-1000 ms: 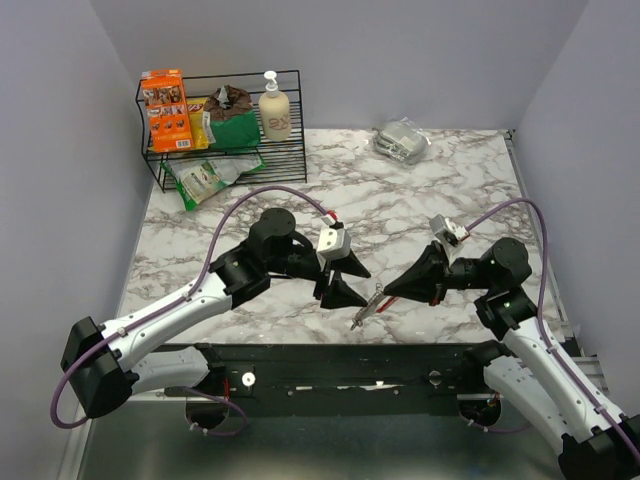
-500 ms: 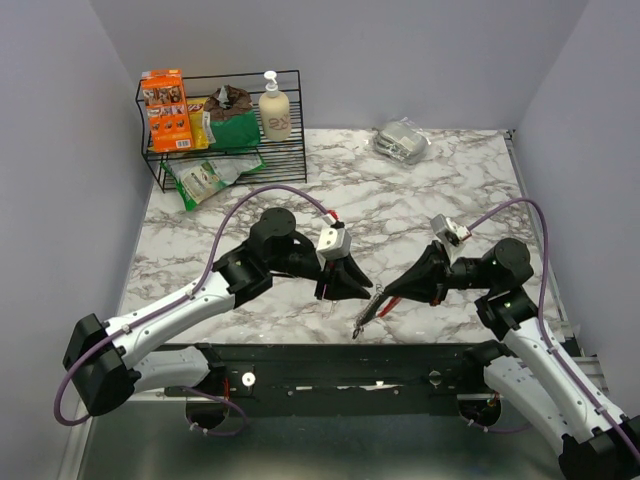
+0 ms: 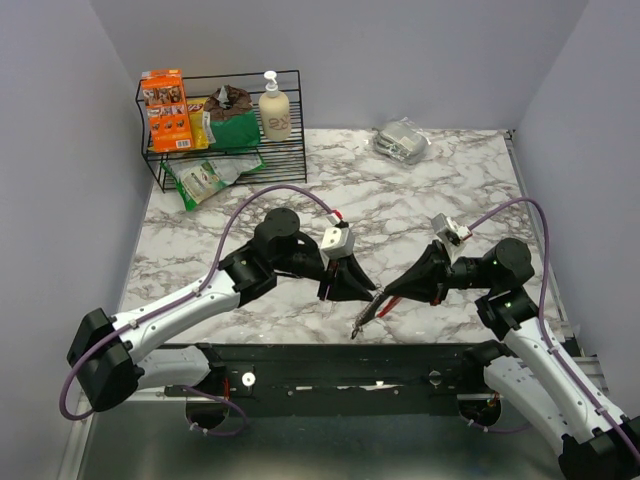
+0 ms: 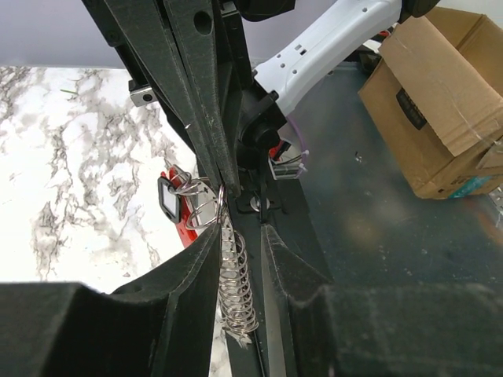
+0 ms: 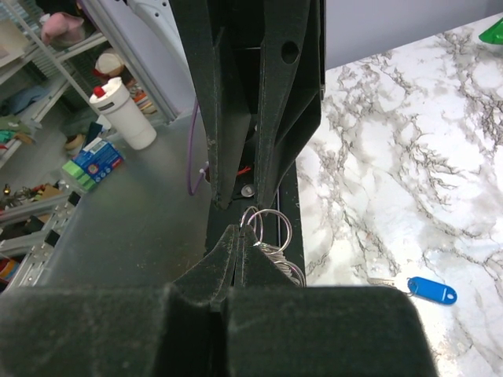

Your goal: Put the keys on the keyring

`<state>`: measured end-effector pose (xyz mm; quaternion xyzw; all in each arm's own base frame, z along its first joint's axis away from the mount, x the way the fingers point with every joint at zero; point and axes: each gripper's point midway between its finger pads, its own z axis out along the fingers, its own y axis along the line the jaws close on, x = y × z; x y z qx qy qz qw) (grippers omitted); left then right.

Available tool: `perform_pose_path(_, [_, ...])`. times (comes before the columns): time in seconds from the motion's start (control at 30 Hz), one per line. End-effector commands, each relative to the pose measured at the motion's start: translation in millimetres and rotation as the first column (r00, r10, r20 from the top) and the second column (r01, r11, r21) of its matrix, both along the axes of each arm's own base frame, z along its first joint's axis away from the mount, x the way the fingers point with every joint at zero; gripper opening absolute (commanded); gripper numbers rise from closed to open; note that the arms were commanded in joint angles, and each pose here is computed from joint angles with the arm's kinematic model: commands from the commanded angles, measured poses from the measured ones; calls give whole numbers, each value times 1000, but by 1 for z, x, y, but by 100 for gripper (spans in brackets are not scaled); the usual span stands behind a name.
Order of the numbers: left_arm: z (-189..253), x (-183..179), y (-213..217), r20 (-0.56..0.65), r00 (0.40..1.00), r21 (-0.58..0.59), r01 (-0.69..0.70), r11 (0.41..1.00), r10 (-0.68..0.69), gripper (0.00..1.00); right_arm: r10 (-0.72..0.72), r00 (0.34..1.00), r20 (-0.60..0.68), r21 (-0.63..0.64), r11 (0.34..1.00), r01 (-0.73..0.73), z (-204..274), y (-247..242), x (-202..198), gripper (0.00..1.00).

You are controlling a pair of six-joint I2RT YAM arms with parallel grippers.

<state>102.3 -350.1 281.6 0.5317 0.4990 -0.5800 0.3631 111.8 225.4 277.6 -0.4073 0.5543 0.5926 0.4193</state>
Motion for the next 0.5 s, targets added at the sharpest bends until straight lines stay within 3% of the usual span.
perform_pose_path(0.0, [-5,-5,-3,-11,999,-2,33,999,-33,36,-10,997,74,34,999,7,20,0,-1,0])
perform_pose_path(0.1, [-4,-1,-7,-10,1000,0,19,1000,-19,40,-14,997,70,35,999,12,19,0,-1,1])
perform_pose_path(0.47, [7,9,-16,8,1000,-41,-8,999,8,40,-13,998,68,32,999,10,17,0,-2,1])
